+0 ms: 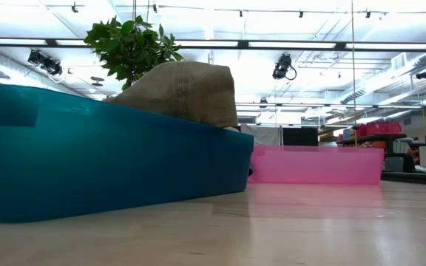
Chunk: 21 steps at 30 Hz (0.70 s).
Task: Pick & Place hat
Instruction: Put the brown cap into the blue bin
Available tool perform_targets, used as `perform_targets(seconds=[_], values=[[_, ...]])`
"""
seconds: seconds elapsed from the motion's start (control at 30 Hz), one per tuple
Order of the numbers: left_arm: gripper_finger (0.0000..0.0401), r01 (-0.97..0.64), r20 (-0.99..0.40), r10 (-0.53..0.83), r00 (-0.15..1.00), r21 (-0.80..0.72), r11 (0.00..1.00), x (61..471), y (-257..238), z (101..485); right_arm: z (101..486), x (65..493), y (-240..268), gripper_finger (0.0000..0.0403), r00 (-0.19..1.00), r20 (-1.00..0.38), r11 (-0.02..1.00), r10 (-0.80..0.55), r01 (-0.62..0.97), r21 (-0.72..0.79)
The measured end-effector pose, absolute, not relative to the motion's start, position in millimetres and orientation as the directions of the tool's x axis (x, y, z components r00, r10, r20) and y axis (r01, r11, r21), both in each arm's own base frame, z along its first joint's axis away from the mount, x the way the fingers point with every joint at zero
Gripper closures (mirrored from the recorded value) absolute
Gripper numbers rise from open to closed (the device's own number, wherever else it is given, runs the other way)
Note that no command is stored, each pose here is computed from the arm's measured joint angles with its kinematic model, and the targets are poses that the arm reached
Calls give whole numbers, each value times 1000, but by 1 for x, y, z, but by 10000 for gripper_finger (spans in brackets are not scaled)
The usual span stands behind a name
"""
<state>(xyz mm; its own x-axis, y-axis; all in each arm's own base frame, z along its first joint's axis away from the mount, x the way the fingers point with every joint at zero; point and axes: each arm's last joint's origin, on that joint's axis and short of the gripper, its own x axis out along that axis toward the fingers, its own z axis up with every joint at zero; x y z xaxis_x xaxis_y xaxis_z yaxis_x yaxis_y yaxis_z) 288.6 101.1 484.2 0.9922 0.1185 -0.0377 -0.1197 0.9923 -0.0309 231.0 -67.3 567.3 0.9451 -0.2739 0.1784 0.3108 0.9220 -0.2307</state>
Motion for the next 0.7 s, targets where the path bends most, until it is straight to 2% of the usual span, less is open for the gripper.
perform_targets(seconds=[0.2, 0.5, 0.7], values=[[234, -121, -32, 121, 992, -23, 992, 289, 101, 485, 566, 232, -67, 403, 951, 170, 932, -257, 290, -217], [384, -120, -32, 120, 992, 23, 993, 289, 101, 485, 566, 232, -66, 403, 953, 164, 933, -253, 286, -220], [381, -115, -33, 116, 993, 43, 992, 289, 100, 485, 566, 232, -66, 399, 954, 161, 938, -255, 284, -199]])
